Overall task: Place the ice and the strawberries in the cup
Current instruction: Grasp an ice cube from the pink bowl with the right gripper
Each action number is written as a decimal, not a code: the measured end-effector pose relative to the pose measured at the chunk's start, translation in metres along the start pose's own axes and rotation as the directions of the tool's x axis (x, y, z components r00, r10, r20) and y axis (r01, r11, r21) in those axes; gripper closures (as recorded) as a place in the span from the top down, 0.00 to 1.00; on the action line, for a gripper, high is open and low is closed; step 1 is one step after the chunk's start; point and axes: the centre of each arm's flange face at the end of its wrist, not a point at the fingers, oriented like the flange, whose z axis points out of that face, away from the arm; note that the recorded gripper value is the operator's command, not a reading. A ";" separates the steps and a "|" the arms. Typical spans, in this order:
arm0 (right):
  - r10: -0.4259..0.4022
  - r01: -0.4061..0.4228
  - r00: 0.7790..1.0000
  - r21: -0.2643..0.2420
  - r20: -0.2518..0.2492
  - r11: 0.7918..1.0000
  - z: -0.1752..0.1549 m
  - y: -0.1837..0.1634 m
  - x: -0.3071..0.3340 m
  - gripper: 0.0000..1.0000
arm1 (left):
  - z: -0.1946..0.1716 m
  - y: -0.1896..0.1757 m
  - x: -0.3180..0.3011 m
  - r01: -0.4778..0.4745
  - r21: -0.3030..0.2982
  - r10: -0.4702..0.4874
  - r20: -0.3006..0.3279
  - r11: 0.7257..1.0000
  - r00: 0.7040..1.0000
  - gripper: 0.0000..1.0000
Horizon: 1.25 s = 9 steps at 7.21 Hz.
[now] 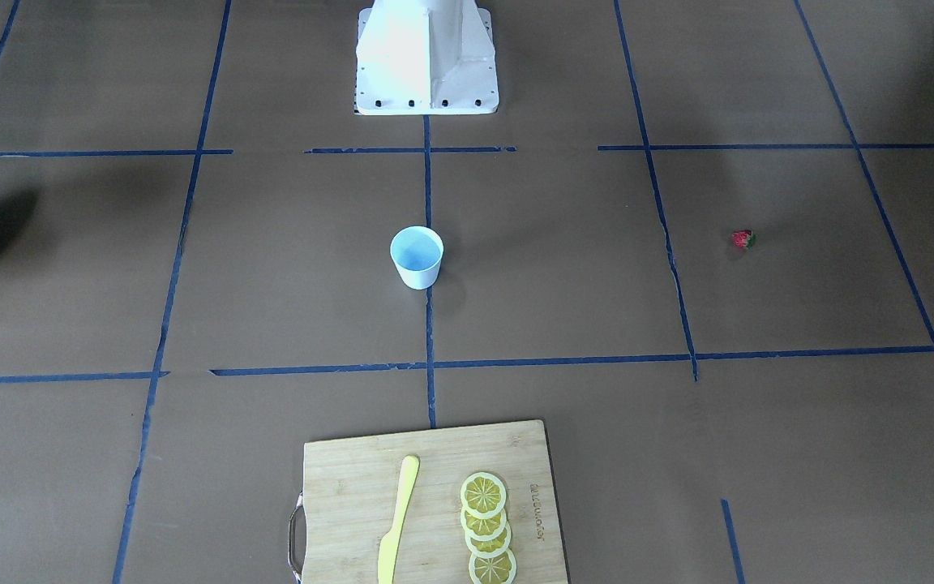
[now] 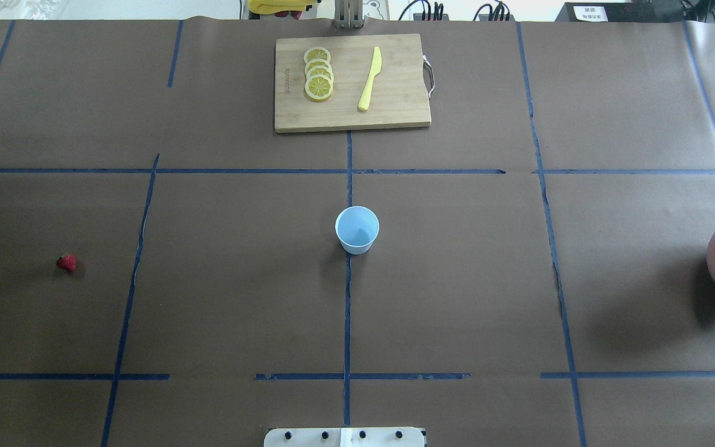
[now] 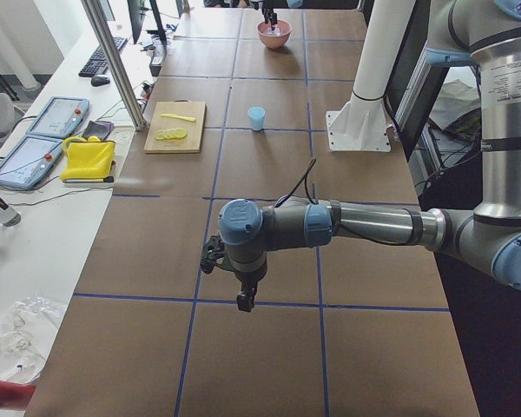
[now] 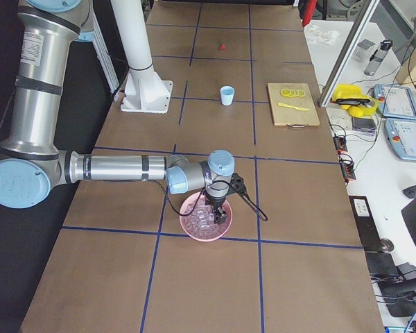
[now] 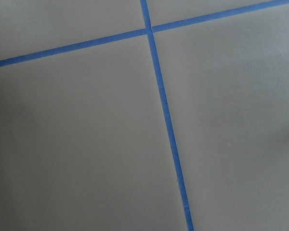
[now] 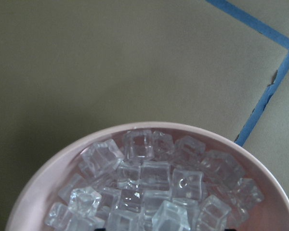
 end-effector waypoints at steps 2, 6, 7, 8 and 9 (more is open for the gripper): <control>-0.004 0.004 1.000 -0.018 -0.004 1.000 0.008 0.000 0.000 0.78 | 0.000 0.000 0.000 0.000 0.000 0.000 0.000 1.000 1.000 1.00; -0.005 0.005 1.000 -0.027 -0.015 1.000 0.014 -0.005 0.004 0.23 | 0.000 0.000 0.000 -0.001 0.000 0.001 0.000 1.000 1.000 1.00; -0.006 0.005 1.000 -0.028 -0.015 1.000 0.014 -0.005 0.005 0.06 | 0.000 0.000 0.000 -0.002 0.001 0.002 0.000 1.000 1.000 1.00; -0.008 0.007 1.000 -0.026 -0.015 1.000 0.014 -0.004 0.005 0.03 | -0.001 0.000 0.000 -0.002 0.001 0.002 0.000 1.000 1.000 1.00; -0.011 0.011 1.000 -0.022 -0.014 1.000 0.012 -0.005 0.004 0.03 | -0.001 -0.001 0.001 -0.003 0.002 0.003 0.001 1.000 1.000 1.00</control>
